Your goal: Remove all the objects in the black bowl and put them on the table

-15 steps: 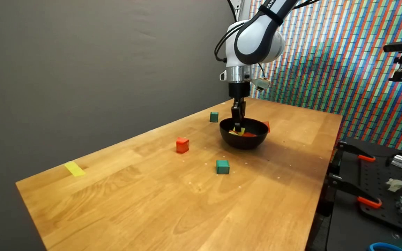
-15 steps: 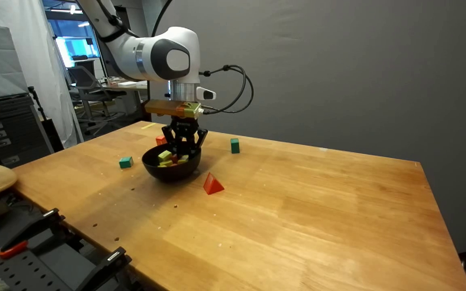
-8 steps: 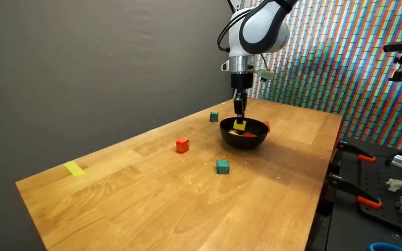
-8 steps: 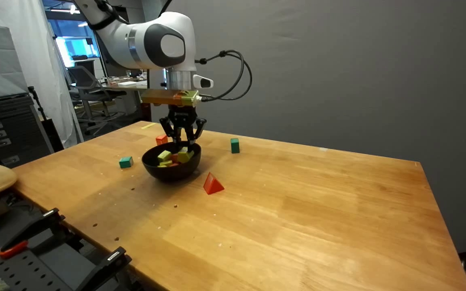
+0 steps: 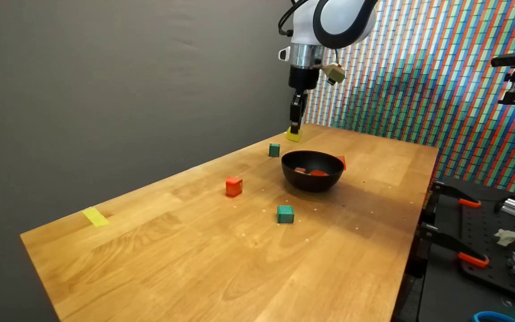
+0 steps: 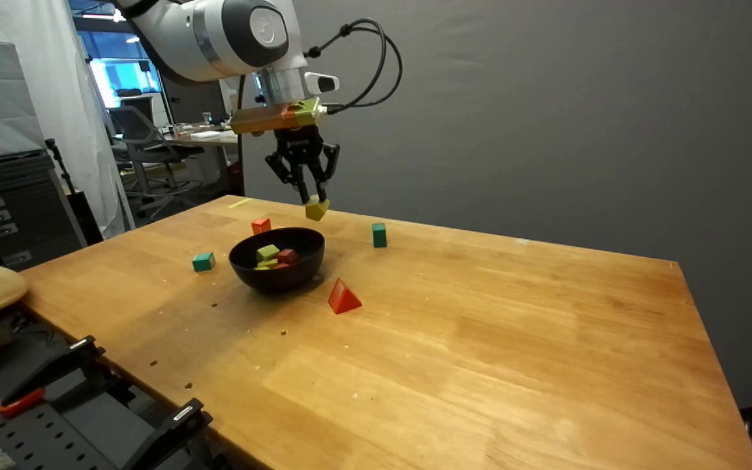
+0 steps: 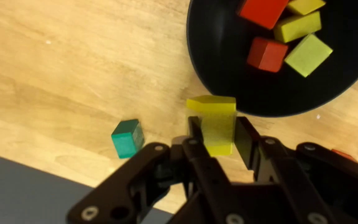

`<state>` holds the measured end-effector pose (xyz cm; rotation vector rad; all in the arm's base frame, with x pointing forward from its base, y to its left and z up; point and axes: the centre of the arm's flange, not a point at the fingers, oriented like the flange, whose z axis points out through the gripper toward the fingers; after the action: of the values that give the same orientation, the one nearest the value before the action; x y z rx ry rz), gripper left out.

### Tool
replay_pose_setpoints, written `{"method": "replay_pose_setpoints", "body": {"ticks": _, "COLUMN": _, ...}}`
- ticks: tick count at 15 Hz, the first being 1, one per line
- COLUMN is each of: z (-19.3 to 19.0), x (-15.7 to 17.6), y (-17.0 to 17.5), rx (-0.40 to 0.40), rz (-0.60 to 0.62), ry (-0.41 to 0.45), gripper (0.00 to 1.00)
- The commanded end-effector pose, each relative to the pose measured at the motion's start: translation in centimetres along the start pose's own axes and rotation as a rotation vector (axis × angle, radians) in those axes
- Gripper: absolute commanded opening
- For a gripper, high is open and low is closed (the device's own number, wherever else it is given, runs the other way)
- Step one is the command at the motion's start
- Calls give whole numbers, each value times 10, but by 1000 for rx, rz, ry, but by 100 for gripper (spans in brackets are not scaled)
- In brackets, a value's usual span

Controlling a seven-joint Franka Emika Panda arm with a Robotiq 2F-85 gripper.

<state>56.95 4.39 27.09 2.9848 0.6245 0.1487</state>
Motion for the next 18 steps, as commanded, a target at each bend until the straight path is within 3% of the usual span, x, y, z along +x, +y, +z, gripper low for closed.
{"method": "replay_pose_setpoints", "body": {"ticks": 1, "z": -18, "x": 58, "y": 6, "rx": -75, "rz": -29, "ry": 37, "gripper": 13}}
{"method": "replay_pose_setpoints", "body": {"ticks": 6, "z": -10, "x": 131, "y": 20, "rx": -27, "rz": -92, "ry": -11, "gripper": 13}}
{"method": "replay_pose_setpoints", "body": {"ticks": 10, "z": 23, "x": 173, "y": 23, "rx": -3, "rz": -142, "ry": -67, "gripper": 12}}
{"method": "replay_pose_setpoints", "body": {"ticks": 18, "z": 72, "x": 209, "y": 26, "rx": 145, "rz": -276, "ry": -154, "gripper": 13}}
